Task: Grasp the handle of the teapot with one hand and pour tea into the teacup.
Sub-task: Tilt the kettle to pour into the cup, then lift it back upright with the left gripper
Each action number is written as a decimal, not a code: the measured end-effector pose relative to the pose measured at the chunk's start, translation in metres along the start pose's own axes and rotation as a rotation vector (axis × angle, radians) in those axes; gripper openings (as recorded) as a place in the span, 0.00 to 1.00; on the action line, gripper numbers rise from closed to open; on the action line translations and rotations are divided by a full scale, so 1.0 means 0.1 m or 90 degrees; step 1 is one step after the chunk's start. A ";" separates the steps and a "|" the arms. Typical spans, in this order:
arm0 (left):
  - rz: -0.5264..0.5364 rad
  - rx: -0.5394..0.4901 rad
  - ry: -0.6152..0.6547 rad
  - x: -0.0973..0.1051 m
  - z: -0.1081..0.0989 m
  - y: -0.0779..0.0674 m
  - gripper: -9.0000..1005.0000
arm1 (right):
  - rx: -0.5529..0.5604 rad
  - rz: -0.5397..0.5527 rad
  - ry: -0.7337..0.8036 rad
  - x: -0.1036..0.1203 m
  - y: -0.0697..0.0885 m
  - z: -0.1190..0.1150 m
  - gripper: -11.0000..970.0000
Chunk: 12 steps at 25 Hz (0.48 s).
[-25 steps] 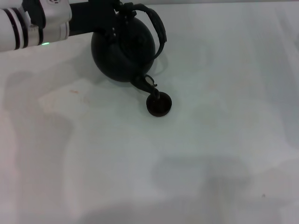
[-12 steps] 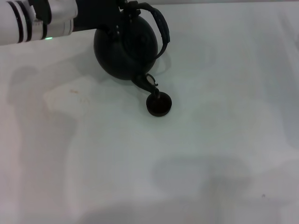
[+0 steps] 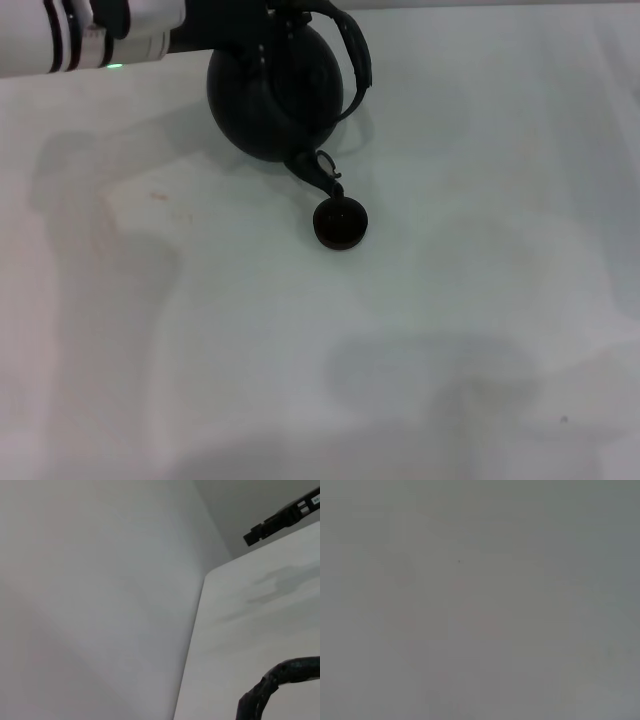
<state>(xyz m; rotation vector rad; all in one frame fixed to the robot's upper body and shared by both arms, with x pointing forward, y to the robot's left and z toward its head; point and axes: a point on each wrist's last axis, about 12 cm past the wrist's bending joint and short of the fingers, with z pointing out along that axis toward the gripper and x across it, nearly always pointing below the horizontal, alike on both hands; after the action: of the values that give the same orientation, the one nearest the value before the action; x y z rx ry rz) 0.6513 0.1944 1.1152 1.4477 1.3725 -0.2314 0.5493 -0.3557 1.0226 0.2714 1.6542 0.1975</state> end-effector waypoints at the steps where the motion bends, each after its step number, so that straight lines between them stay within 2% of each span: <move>1: 0.001 0.002 0.000 -0.01 0.01 0.00 0.12 | 0.000 0.000 0.000 0.00 0.00 0.00 0.85; 12: 0.031 0.015 -0.002 -0.07 0.05 0.03 0.12 | -0.001 0.000 -0.001 0.00 0.01 0.01 0.85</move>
<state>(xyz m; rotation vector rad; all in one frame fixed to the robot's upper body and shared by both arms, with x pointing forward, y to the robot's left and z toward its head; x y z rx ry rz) 0.6539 0.1868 1.1195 1.4990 1.3339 -0.2191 0.5500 -0.3553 1.0230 0.2700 1.6532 0.1986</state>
